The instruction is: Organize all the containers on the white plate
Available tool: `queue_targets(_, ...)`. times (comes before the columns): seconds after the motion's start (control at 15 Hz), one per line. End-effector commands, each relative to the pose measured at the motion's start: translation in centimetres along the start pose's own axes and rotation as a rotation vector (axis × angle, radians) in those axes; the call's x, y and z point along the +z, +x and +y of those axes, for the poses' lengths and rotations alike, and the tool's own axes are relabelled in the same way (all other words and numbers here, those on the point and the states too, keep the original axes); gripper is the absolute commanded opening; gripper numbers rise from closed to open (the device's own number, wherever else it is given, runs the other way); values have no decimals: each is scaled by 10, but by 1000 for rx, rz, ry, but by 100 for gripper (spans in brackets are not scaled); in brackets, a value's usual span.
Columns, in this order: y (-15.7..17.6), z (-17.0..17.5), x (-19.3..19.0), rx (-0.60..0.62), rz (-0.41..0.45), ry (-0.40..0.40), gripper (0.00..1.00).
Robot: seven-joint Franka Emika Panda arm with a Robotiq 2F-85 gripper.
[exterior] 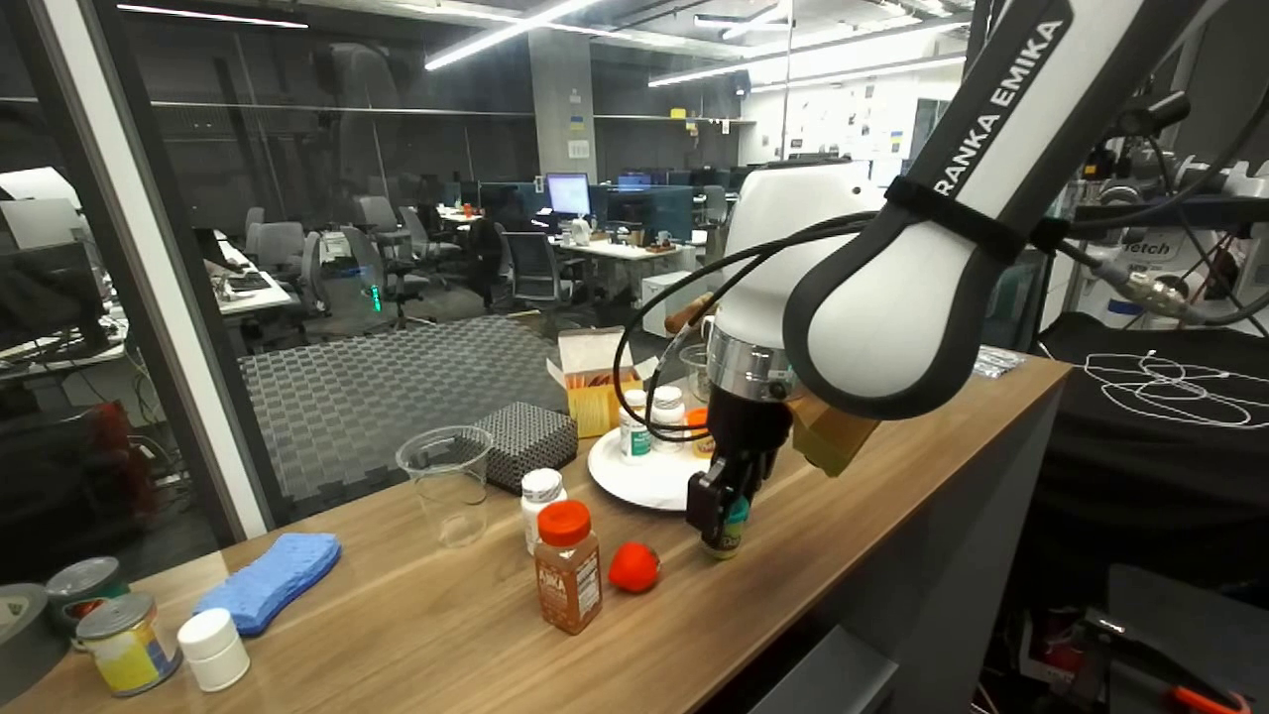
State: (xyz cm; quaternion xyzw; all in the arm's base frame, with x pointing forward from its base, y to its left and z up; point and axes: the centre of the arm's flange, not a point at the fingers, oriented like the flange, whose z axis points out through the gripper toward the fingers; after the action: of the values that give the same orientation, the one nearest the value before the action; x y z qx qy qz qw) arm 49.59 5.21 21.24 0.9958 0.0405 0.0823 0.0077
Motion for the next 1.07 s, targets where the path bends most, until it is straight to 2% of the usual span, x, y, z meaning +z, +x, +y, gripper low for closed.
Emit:
queue_targets(0.0, 5, -4, -15, -16, 23, -27, 25)
queue_targets(0.2, 21, -12, -29, -17, 12, -27, 28)
queue_targets(0.47, 69, -22, -41, -15, -16, -24, 27)
queue_targets(0.73, 123, -6, -33, 3, -21, -32, 27)
queue_targets(1.0, 148, 23, -14, 49, -34, -24, 27)
